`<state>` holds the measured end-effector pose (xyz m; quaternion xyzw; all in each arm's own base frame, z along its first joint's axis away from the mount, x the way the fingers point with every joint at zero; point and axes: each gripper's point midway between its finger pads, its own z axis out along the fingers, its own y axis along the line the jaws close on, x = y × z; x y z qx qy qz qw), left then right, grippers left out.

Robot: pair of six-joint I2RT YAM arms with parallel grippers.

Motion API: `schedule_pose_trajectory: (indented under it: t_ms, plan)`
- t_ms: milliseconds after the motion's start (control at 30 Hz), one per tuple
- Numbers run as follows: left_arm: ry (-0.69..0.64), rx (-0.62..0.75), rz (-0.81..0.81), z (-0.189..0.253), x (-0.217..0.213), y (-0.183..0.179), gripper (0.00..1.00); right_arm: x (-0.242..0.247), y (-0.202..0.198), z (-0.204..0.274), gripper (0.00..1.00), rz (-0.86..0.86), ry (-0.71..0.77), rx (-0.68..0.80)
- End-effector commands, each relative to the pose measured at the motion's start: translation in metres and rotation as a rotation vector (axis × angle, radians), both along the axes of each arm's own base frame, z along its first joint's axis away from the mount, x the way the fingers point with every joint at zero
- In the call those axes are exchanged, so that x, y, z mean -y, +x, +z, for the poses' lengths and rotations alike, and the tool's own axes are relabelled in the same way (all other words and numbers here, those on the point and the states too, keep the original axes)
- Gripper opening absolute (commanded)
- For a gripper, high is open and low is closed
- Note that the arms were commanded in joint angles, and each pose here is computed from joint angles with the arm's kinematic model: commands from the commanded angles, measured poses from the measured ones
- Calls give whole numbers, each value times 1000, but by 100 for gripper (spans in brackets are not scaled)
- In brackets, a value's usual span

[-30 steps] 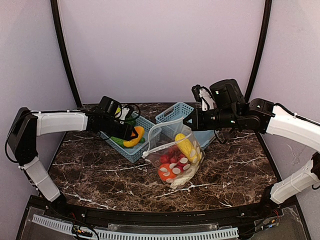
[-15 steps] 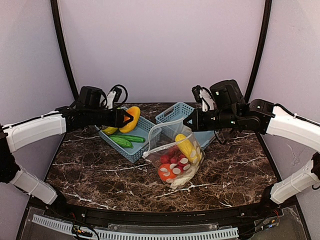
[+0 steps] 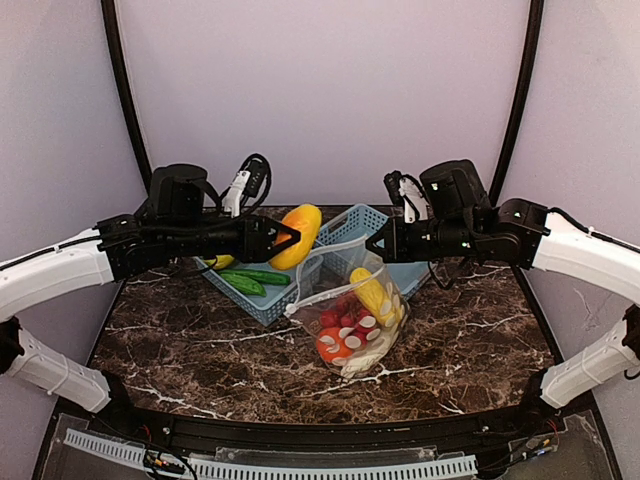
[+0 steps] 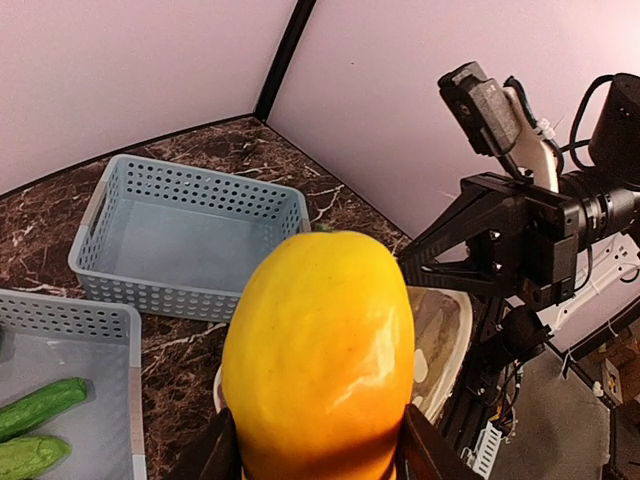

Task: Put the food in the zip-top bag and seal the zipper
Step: Place the fake fruit in the zipper food storage bag.

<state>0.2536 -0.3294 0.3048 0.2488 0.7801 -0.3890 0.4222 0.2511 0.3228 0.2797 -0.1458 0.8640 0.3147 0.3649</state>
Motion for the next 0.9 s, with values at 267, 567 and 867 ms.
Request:
schedule_pose_trajectory:
  t_ms: [267,567,867]
  plan:
    - [-50,-38,-78,-1,65,-10,39,-3,4,19,0,-3,64,44]
    - [104,-103,-39,-57,64,-8,40,-9,5,18,0,13,63,38]
    - [186,-174,-17,-83,58,-9,46,-10,5,17,0,15,64,35]
